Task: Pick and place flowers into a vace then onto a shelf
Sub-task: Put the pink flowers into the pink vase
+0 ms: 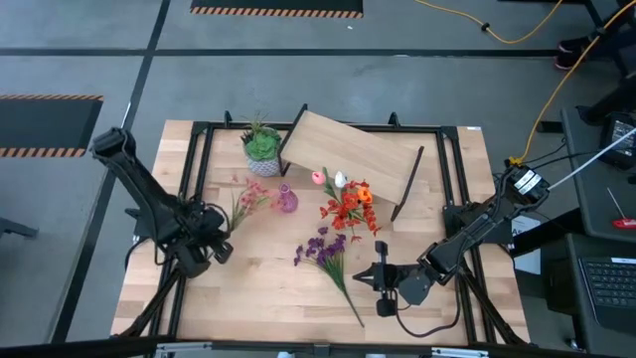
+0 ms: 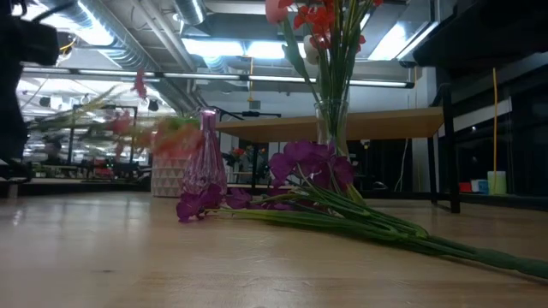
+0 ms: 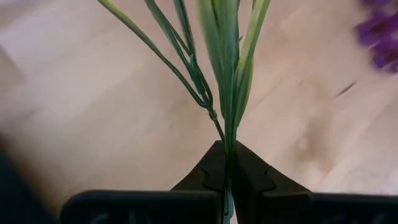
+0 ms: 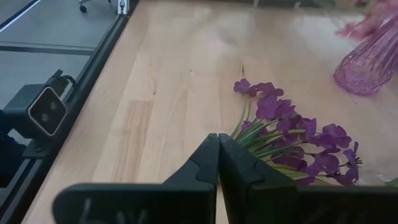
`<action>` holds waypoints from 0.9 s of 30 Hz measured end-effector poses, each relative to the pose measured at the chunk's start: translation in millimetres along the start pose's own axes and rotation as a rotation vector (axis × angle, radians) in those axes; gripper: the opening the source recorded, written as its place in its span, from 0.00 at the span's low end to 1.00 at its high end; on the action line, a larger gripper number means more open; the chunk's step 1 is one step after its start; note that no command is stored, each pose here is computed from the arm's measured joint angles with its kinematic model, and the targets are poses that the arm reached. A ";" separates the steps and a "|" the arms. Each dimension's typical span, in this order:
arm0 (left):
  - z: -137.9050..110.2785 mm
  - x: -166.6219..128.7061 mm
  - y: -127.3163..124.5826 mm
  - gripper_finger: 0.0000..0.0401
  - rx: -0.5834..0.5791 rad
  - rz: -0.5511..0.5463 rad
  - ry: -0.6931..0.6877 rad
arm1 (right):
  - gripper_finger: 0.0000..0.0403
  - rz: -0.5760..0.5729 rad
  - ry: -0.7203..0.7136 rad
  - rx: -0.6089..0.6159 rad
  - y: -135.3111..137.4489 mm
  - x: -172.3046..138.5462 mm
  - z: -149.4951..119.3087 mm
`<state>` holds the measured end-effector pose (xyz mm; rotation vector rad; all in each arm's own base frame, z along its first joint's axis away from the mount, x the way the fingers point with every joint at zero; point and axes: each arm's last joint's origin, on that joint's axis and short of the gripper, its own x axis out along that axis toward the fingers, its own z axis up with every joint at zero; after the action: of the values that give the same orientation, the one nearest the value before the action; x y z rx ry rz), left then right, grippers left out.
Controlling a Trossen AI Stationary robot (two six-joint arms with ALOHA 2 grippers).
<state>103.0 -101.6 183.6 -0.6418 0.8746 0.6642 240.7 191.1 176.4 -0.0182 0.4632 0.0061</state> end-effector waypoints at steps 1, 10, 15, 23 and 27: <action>1.0 -1.7 0.8 0.01 0.012 -0.015 -0.024 | 0.04 -0.003 0.000 0.001 -0.8 0.5 0.3; 12.8 -12.6 8.8 0.01 0.075 -0.085 -0.252 | 0.04 -0.018 0.000 0.010 -4.9 3.4 1.6; 19.2 -18.5 13.7 0.01 0.095 -0.116 -0.340 | 0.04 -0.018 0.001 0.009 -4.8 3.3 1.5; 27.3 -27.1 18.9 0.01 0.185 -0.158 -0.450 | 0.04 -0.020 0.001 0.004 -5.5 3.8 1.8; 33.7 -34.9 19.1 0.01 0.236 -0.170 -0.531 | 0.04 -0.001 0.008 -0.029 -5.2 3.9 1.6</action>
<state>88.1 -73.7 225.1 -0.2980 0.3898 0.5312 245.0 186.0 176.2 -0.0475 0.4710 0.0115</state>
